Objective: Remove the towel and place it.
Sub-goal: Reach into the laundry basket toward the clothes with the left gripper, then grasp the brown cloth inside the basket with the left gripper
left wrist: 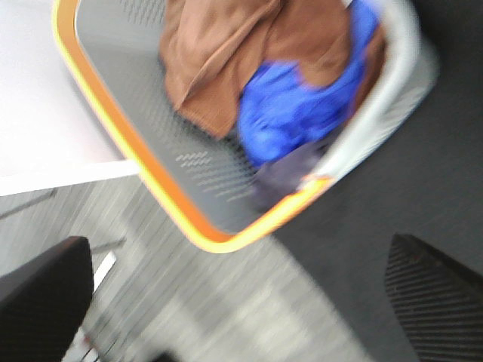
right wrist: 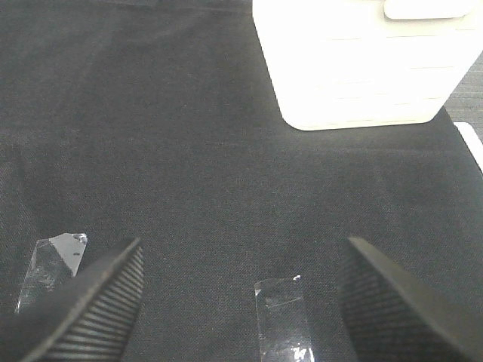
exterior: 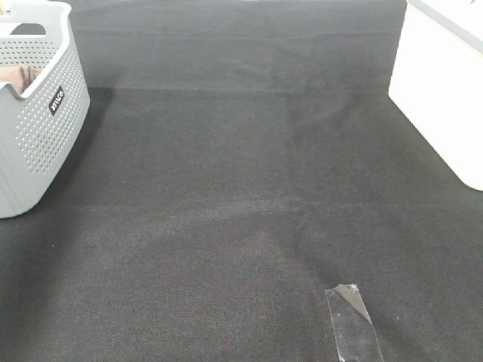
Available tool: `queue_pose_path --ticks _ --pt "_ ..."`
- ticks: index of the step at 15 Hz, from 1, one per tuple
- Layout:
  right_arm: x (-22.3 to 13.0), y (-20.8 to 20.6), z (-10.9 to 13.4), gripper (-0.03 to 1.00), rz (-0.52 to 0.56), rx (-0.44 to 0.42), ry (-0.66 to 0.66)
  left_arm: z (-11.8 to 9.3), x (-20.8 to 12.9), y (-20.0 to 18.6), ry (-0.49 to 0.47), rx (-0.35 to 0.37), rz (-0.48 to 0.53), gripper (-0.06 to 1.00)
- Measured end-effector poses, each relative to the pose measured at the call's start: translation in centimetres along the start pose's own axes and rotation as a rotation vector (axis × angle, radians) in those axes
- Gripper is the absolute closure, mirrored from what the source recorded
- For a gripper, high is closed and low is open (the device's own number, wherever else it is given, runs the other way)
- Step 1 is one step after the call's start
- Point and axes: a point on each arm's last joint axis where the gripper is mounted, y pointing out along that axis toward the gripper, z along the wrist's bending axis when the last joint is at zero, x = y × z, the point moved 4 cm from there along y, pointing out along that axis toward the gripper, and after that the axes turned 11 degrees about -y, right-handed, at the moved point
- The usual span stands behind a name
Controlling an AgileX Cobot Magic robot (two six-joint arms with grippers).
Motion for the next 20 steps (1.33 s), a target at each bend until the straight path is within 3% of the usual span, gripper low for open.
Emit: queue_pose_path --ticks 2,5,9,13,17,19,20 --pt "0.0 0.0 0.0 0.26 0.000 0.000 0.000 1.5 1.7 5.8 0.076 -0.006 0.131 -0.05" --pt "0.0 0.0 0.0 0.26 0.000 0.000 0.000 2.9 2.1 12.2 0.104 -0.043 0.220 -0.05" --pt "0.0 0.0 0.0 0.26 0.000 0.000 0.000 3.3 4.0 20.7 0.210 -0.064 0.225 -0.05" --pt "0.0 0.0 0.0 0.26 0.000 0.000 0.000 2.8 5.4 25.8 0.253 -0.076 0.217 -0.05" --pt "0.0 0.0 0.0 0.26 0.000 0.000 0.000 1.9 5.6 27.4 0.306 -0.109 0.208 -0.01" --pt "0.0 0.0 0.0 0.26 0.000 0.000 0.000 1.4 5.6 27.3 0.330 -0.149 0.200 0.16" --pt "0.0 0.0 0.0 0.26 0.000 0.000 0.000 1.1 5.4 27.2 0.332 -0.174 0.209 0.56"
